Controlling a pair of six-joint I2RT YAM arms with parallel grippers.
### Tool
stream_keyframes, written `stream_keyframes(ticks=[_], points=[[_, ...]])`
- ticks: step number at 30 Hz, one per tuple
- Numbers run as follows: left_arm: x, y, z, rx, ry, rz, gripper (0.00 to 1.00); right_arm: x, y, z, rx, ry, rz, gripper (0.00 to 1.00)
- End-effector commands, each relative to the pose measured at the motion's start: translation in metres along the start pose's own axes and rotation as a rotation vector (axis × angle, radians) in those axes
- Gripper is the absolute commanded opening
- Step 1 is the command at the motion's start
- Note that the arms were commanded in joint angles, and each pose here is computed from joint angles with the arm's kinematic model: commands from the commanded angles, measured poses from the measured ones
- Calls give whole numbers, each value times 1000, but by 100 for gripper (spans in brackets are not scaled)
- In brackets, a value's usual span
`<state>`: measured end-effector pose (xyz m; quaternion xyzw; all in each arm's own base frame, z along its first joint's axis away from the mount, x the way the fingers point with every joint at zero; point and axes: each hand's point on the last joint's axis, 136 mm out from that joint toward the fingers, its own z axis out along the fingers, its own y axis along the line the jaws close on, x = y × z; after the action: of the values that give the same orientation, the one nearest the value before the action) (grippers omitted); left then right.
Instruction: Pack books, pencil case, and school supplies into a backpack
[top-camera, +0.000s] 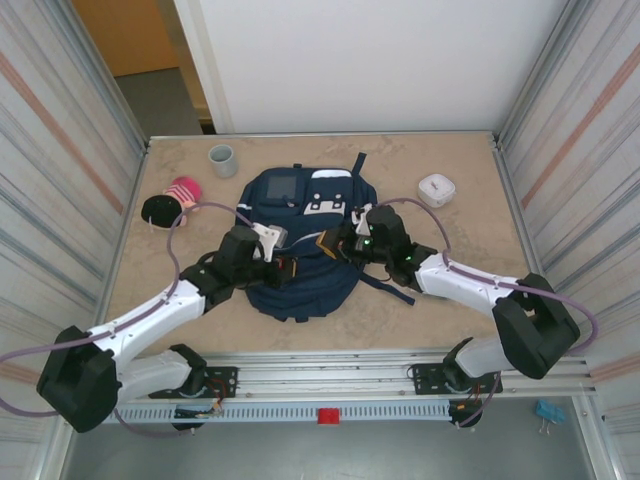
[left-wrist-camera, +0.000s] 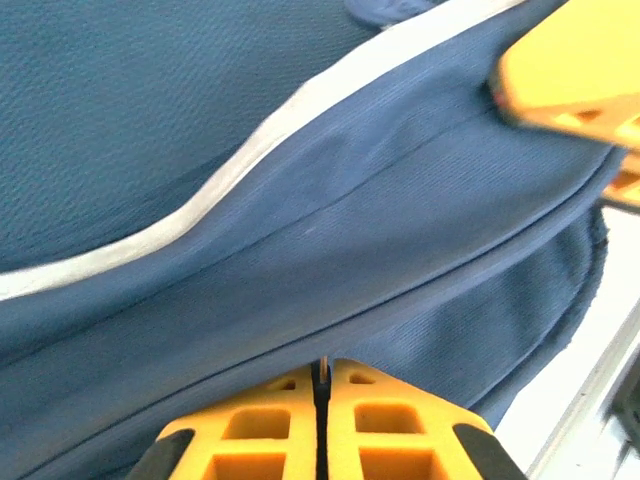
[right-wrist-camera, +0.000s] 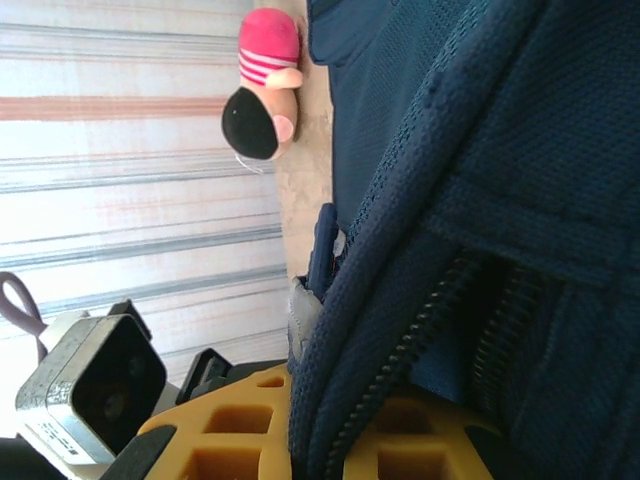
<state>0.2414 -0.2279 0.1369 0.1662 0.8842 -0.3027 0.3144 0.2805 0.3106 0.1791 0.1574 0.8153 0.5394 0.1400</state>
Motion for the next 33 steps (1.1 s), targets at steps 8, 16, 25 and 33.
stream_keyframes(ticks=[8, 16, 25, 33], points=[[12, 40, -36, -105, -105, -105, 0, -43, 23, -50, -72, -38, -61, 0], [-25, -10, -36, 160, -202, -34, 0, -23, 28, -29, -89, -58, -1, 45], [-33, -28, -38, 215, -220, 14, 0, 0, 30, 10, -104, -54, 35, 48], [-25, -9, -35, 91, -185, -20, 0, -1, 21, 22, -71, -53, 13, 5]])
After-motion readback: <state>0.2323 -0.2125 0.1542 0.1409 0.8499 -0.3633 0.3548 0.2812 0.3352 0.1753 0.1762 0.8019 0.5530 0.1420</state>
